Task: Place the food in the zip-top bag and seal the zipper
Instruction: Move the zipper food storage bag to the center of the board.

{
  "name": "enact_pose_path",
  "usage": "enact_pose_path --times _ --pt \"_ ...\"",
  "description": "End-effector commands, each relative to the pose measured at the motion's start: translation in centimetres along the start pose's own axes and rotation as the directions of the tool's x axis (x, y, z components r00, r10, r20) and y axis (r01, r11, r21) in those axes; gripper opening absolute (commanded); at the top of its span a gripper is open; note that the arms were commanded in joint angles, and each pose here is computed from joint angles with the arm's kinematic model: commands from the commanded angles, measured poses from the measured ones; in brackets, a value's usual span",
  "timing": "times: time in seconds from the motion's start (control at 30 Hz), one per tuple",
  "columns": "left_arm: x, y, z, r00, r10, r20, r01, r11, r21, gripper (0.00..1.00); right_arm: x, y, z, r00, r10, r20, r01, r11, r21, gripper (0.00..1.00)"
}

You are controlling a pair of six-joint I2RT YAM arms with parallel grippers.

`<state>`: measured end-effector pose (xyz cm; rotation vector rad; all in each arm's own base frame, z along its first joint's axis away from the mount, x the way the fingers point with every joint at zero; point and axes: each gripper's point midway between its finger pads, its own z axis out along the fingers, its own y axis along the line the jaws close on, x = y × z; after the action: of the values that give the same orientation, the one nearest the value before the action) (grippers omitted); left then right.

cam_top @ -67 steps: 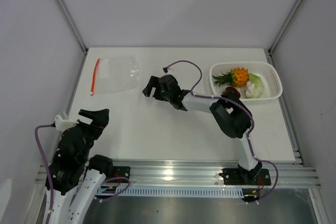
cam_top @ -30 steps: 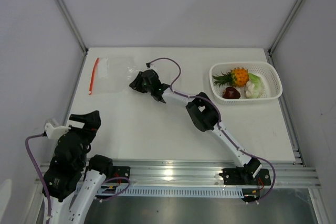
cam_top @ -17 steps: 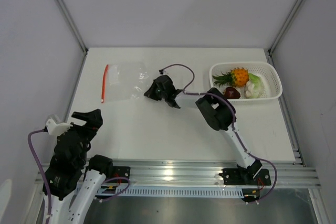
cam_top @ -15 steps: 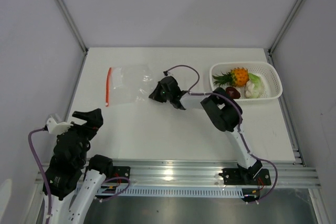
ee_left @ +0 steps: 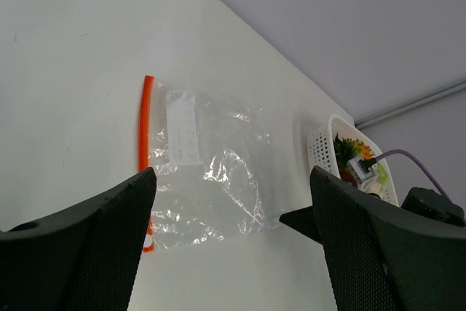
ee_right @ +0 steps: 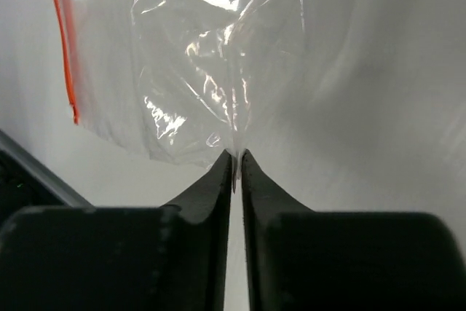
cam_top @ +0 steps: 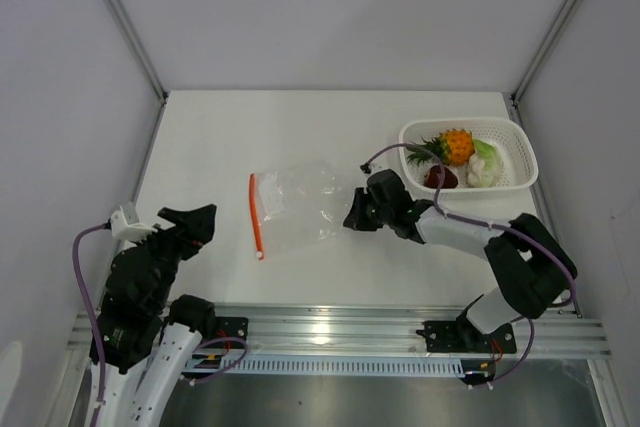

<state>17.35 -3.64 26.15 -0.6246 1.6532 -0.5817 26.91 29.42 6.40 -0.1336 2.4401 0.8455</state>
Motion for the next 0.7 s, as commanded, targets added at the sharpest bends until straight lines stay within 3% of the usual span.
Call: enact_pose_path --times 0.0,0.03,0.13,0.27,0.43,0.47,0.67 --pt "0.7 -1.4 0.1 0.999 -0.008 -0.035 0.010 0.997 0.079 0.87 0.1 -4.1 -3.1 0.995 -0.100 -0.024 0.102 0.978 0.183 0.16" --pt "0.9 -1.4 0.0 0.999 -0.010 -0.041 0.014 0.996 0.087 0.87 -0.5 -4.8 -3.7 0.993 -0.119 -0.016 0.119 0.969 0.214 0.37" --pt "1.1 -1.8 -0.4 0.998 -0.014 -0.057 0.020 0.994 0.108 0.87 -2.4 -5.9 -5.7 0.981 -0.192 0.018 0.174 0.920 0.351 0.59" --pt "1.0 -2.0 -1.2 0.998 0.001 -0.066 0.007 0.993 0.119 0.87 -5.8 -2.7 -8.2 0.946 -0.305 0.107 0.235 0.876 0.422 0.73" --pt "-0.1 -1.7 -2.3 1.000 0.012 -0.024 -0.010 0.994 0.107 0.87 -4.7 4.6 -6.8 0.893 -0.434 0.116 0.388 0.875 0.290 0.72" --pt "-0.3 -1.6 -2.4 1.000 0.012 -0.019 -0.010 0.995 0.099 0.87 -3.3 6.8 -5.8 0.887 -0.450 0.103 0.422 0.881 0.216 0.72" --pt "-0.7 -0.2 -2.7 0.998 -0.056 0.005 0.056 0.998 0.019 0.84 1.1 11.9 1.7 0.877 -0.480 -0.007 0.476 0.868 0.141 0.65"
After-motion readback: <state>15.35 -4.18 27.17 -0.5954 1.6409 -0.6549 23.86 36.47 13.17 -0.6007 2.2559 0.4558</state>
